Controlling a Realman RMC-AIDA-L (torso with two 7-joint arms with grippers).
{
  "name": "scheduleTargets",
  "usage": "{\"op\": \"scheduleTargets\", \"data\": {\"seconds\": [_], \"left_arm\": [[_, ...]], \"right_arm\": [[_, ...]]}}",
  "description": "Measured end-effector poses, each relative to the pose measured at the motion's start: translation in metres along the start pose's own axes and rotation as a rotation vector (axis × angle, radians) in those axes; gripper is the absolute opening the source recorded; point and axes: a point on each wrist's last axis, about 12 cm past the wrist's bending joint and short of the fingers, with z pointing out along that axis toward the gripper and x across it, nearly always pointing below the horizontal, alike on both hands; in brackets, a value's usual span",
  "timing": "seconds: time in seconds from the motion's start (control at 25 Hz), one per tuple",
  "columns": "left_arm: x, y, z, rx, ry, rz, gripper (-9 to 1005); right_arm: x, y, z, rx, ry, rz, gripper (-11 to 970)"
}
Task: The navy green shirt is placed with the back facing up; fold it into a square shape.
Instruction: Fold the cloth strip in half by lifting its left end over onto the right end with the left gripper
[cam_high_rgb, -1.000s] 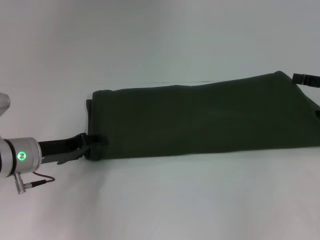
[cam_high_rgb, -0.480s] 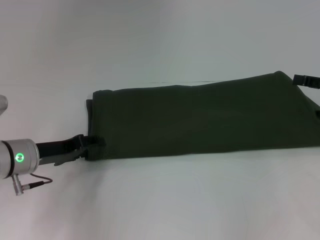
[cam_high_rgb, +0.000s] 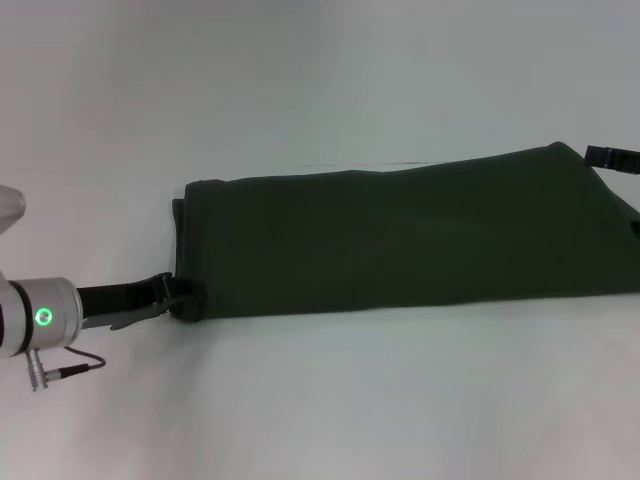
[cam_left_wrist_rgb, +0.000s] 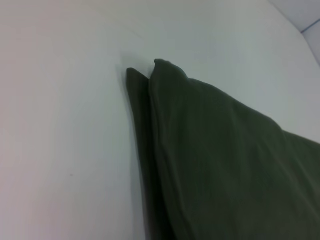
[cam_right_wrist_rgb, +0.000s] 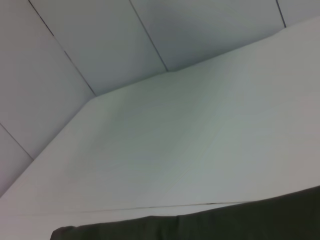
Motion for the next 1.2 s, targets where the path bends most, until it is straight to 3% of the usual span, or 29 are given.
{"op": "scheduleTargets", "data": {"seconds": [0.32,0.8,1.2], "left_arm": [[-0.002,0.002,0.002,-0.049,-0.003,0.032,156],[-0.004,0.000,0.004,-0.057,0.001,0.050,63],[-0.004,0.005,0.000,-0.076,0.005,0.054,62]], "right_arm": [[0.000,0.000,0.000,0.000,-0.002,-0.001,778],[0.001,-0.002,-0.002,0.010,0.005,-0.001,778],[0.009,-0.014,-0.011,0.073,0.047,0.022,778]]}}
